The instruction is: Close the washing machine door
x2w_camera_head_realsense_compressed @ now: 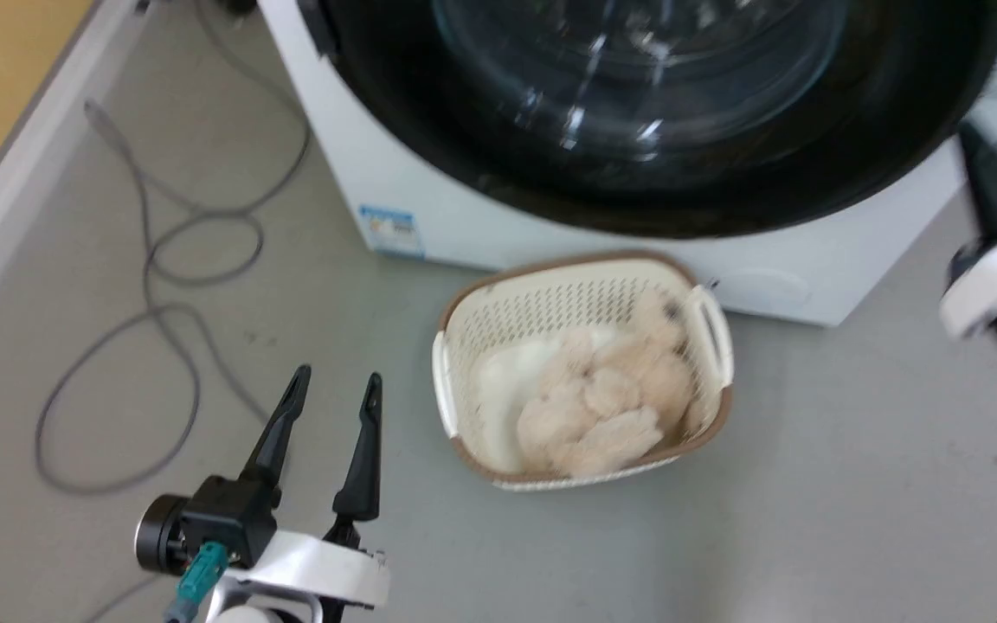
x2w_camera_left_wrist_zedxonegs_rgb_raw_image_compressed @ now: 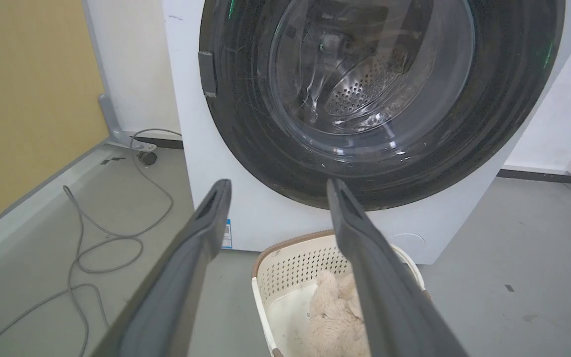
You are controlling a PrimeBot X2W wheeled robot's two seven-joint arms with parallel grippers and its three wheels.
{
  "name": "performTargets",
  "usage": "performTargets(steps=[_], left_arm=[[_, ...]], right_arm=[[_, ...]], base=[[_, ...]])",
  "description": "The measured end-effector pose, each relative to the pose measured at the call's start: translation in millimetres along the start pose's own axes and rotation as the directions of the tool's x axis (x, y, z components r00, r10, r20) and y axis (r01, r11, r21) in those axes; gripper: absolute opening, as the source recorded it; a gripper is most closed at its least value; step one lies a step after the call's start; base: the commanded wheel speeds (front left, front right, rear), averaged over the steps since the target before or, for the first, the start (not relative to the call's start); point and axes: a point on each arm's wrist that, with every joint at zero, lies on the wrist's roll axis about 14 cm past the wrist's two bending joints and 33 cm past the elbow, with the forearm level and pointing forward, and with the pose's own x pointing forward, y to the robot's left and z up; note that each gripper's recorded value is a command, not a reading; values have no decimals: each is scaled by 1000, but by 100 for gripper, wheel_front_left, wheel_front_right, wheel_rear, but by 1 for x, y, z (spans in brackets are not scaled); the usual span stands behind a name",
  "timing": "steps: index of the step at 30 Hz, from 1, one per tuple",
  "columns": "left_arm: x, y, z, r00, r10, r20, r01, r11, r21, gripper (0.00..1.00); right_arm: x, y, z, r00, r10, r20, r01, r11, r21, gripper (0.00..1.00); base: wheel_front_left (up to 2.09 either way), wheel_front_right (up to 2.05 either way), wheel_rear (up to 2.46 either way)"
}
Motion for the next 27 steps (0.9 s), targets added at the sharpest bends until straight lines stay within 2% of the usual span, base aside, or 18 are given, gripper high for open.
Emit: performTargets(steps=[9,14,19,26,27], left_arm=[[-14,-18,22,996,-57,67,58,998,-6,100],[-17,-27,31,992,-86,95,86,996,-2,100],[-21,-39,38,985,-123,117,124,992,-2,100],[-26,-46,35,984,-144,107,145,989,-1,100],[-27,-46,34,984,-146,103,146,989,2,100]], right_arm=[[-78,14,22,998,9,64,-8,1000,-14,0],[-110,21,32,993,-8,116,6,1000,16,0],[-157,22,40,979,-83,186,70,995,78,0],[-203,26,32,962,-178,205,149,978,149,0],[-207,26,30,960,-191,205,160,974,159,16]], base=[[0,0,0],[0,0,0],[0,0,0],[0,0,0],[0,0,0]])
